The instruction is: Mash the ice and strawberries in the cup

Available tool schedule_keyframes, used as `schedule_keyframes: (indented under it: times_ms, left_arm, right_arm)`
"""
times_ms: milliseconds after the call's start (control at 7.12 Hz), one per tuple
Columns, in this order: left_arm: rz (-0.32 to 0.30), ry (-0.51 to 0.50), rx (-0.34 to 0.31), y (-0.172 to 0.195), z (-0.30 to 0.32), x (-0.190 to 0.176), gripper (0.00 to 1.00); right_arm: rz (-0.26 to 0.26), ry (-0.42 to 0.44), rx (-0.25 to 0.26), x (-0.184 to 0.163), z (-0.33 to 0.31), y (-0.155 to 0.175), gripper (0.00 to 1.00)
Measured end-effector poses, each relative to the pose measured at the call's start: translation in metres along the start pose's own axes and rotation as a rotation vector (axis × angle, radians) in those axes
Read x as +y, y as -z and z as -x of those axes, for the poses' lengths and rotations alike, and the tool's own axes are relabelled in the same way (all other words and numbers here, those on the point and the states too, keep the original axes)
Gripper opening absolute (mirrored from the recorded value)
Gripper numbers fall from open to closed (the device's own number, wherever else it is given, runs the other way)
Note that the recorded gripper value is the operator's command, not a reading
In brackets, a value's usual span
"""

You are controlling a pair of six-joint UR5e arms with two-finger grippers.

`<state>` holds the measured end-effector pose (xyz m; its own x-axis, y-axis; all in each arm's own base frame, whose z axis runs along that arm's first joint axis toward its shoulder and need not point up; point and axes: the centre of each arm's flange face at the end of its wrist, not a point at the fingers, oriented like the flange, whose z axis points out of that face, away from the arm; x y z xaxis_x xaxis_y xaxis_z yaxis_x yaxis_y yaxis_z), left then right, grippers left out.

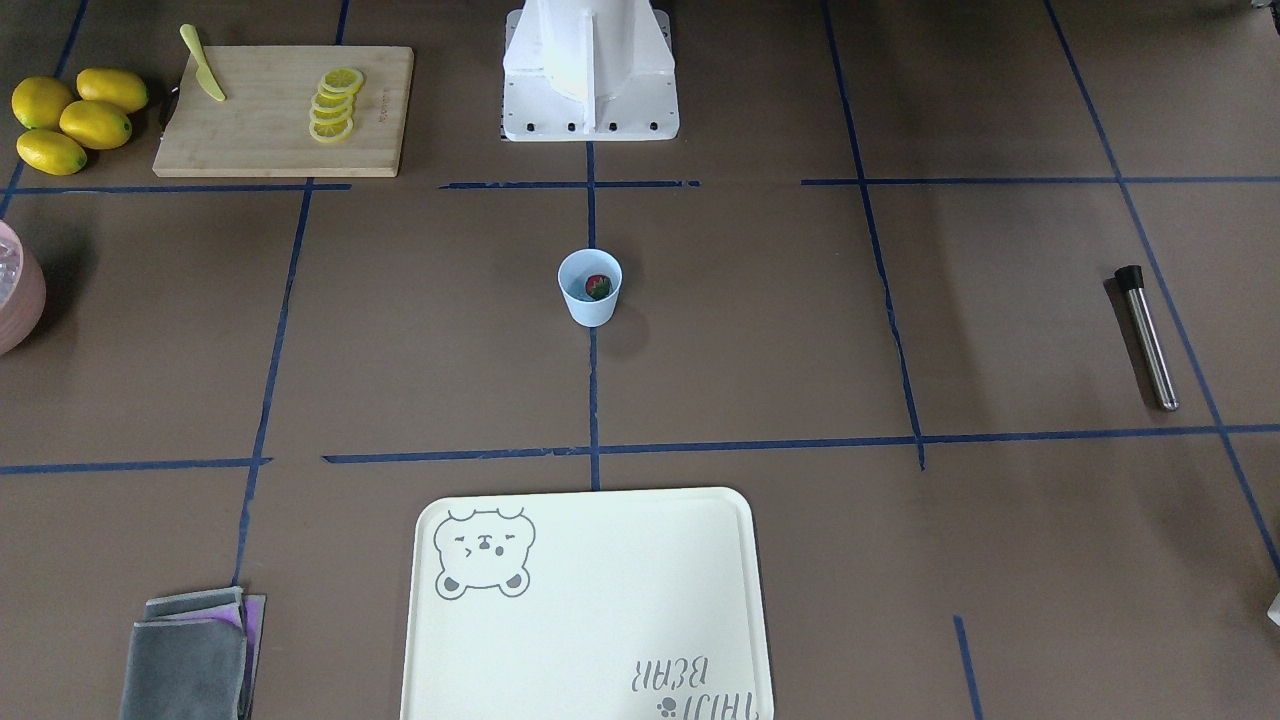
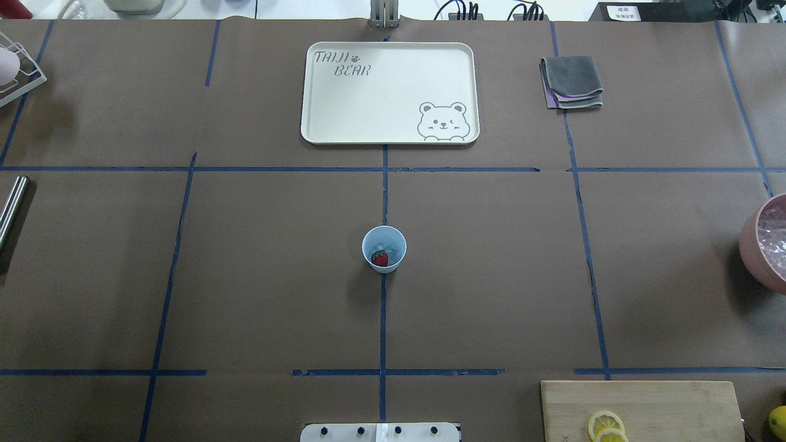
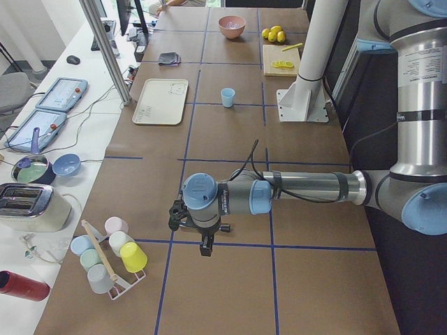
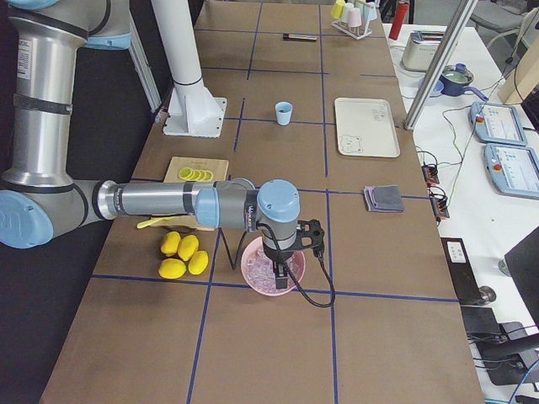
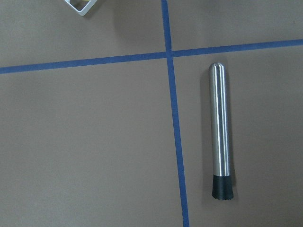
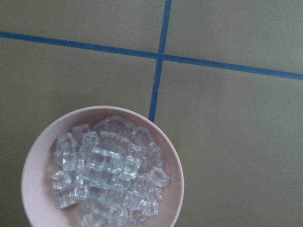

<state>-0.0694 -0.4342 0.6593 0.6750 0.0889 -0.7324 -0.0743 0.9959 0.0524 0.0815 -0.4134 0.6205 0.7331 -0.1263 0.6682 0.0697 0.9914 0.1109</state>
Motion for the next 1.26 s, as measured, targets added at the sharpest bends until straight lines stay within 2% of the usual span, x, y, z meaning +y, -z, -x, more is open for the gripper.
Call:
schedule_keyframes:
  times_ms: [1265]
  left_arm:
    - [0.008, 0.013, 0.003, -0.0036, 0.0031, 0.0086, 1.0]
  right_arm:
    - [-0.002, 0.0, -0.001, -0.0012, 0.0008, 0.0009, 1.0]
